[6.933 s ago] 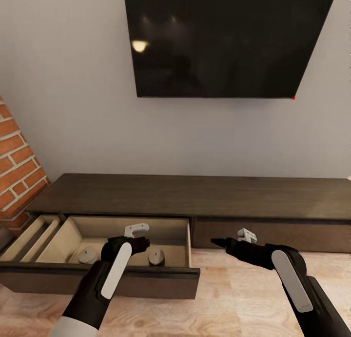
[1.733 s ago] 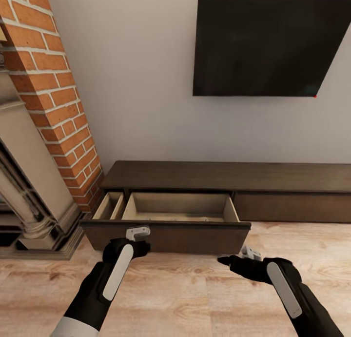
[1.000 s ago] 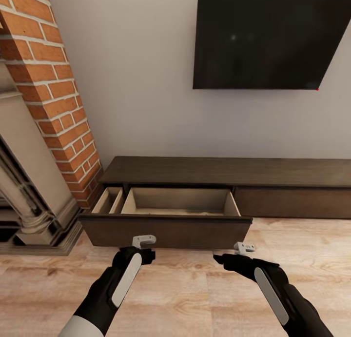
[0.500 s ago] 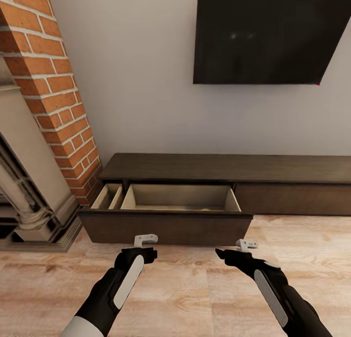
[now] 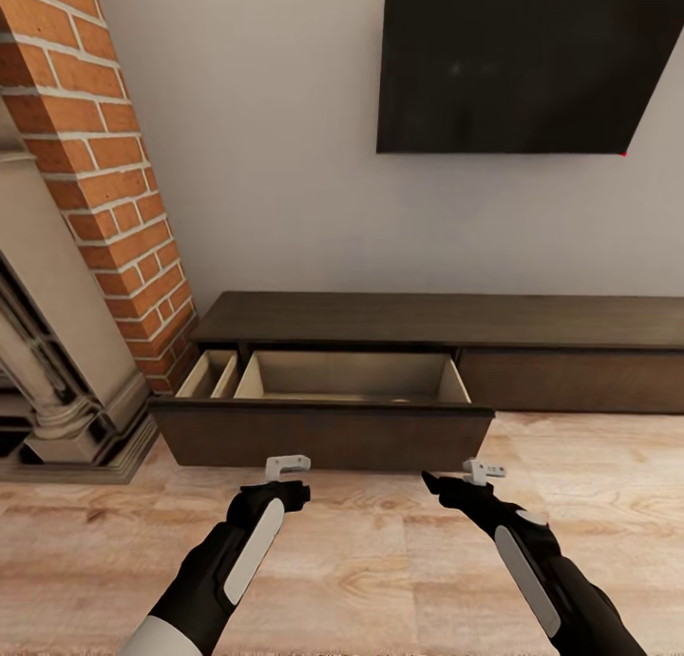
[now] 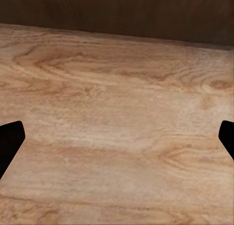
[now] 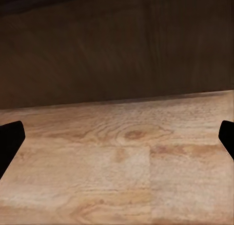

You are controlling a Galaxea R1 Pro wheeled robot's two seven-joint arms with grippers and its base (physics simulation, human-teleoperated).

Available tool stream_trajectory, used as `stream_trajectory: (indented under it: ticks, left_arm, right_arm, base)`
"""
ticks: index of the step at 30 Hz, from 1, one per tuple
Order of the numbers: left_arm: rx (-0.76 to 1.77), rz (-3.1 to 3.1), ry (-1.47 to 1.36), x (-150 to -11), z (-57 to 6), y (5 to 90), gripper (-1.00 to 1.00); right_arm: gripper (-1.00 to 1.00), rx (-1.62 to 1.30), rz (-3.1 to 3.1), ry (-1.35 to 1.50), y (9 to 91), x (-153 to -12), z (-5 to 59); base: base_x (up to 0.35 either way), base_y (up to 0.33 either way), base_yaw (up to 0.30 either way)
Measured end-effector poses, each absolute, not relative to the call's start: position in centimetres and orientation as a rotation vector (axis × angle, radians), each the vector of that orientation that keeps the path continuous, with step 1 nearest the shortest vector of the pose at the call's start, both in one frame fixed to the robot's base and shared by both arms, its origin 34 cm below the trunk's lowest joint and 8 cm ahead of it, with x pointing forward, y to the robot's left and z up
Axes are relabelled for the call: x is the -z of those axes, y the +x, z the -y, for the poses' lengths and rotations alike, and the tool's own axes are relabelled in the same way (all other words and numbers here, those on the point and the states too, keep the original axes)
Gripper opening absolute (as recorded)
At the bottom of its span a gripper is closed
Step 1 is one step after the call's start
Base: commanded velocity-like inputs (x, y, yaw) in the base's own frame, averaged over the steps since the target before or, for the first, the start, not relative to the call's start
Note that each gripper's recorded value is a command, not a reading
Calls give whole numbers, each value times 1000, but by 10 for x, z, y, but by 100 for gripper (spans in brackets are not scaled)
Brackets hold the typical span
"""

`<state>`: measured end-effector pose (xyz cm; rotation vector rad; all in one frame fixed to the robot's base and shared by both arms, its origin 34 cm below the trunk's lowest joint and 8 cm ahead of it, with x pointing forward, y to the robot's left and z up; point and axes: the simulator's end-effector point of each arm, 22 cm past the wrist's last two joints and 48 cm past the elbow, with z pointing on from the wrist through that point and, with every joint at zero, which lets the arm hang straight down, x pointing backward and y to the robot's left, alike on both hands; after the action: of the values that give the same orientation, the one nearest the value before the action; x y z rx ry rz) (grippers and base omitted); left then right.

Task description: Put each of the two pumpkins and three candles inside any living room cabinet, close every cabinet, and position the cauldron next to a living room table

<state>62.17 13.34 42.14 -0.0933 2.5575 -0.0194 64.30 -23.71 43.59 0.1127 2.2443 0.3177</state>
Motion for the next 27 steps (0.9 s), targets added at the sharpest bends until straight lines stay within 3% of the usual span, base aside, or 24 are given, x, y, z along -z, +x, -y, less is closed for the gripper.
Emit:
stream_trajectory:
  ticks: [27]
  left_arm:
    - [17,-2596,-85,-362,-131,606,100]
  right_arm:
    - [100,-291,-2227,152,634,-374,216]
  base:
    - [0,0,0]
